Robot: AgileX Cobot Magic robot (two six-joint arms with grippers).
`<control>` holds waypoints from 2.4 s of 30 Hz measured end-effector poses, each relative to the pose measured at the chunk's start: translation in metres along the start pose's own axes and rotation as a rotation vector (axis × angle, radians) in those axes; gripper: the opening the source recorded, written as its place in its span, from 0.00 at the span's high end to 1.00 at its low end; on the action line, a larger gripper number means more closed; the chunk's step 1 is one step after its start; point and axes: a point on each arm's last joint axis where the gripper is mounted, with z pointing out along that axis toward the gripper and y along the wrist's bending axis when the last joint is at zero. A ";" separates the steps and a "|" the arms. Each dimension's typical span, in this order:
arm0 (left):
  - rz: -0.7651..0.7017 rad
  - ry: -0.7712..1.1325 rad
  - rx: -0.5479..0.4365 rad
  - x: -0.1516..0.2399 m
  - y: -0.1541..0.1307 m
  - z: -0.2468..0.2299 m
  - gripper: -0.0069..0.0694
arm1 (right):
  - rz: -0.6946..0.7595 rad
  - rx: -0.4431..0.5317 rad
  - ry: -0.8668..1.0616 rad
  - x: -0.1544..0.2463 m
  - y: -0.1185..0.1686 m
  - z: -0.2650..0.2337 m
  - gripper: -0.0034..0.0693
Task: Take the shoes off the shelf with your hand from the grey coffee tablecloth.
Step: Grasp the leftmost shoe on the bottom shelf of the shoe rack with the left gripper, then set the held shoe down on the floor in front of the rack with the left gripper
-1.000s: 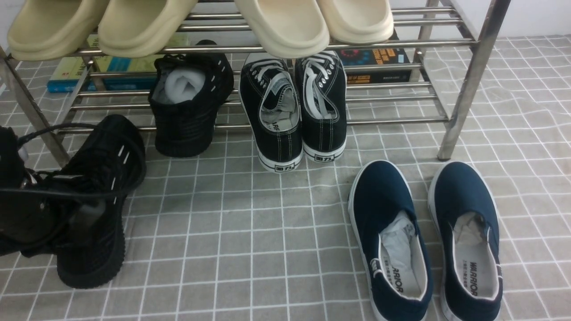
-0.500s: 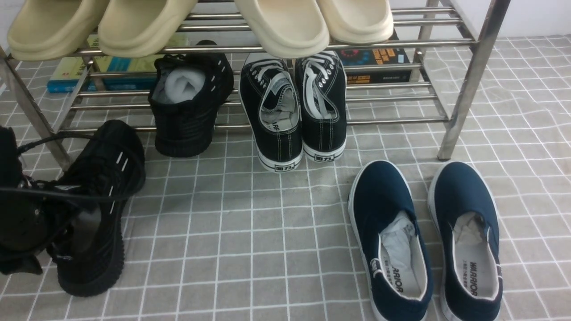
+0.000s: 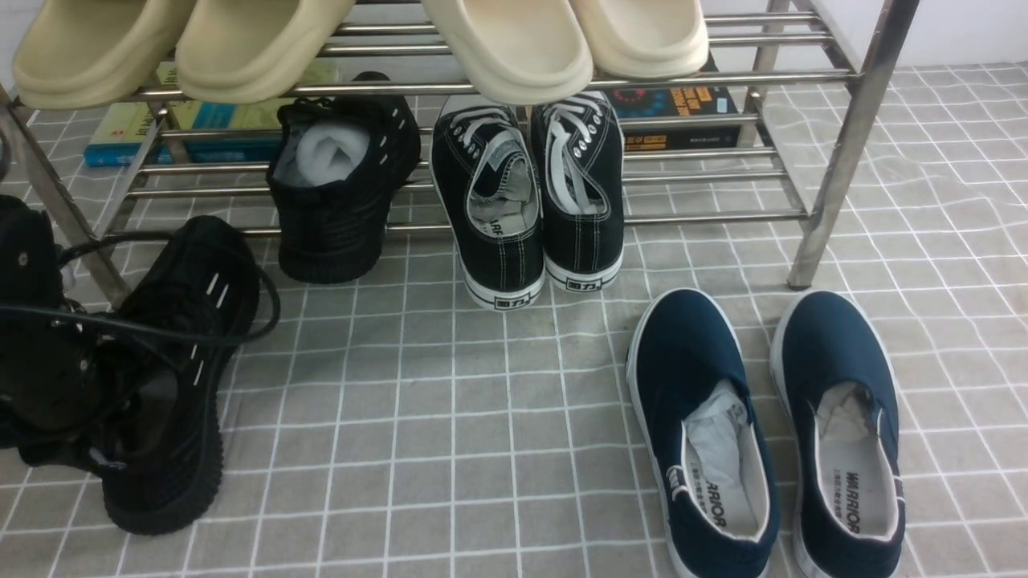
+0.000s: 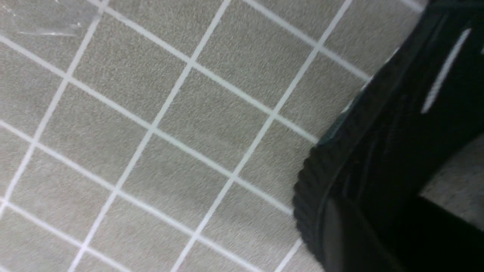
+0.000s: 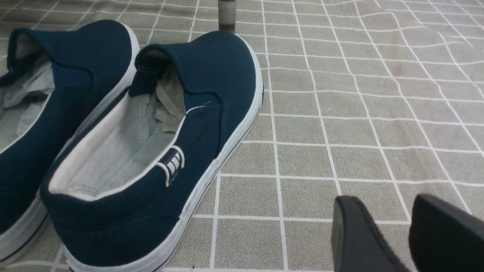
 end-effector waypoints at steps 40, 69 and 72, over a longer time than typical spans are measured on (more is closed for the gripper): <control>-0.084 -0.353 0.548 -0.059 -0.079 -0.081 0.20 | -0.002 0.001 0.000 0.000 0.000 0.000 0.62; -0.134 -0.151 0.524 -0.053 -0.095 -0.036 0.88 | -0.001 0.000 0.000 0.000 0.000 0.000 0.62; -0.098 -0.088 0.487 -0.041 -0.084 -0.052 0.88 | -0.002 0.001 0.000 0.000 0.000 0.000 0.62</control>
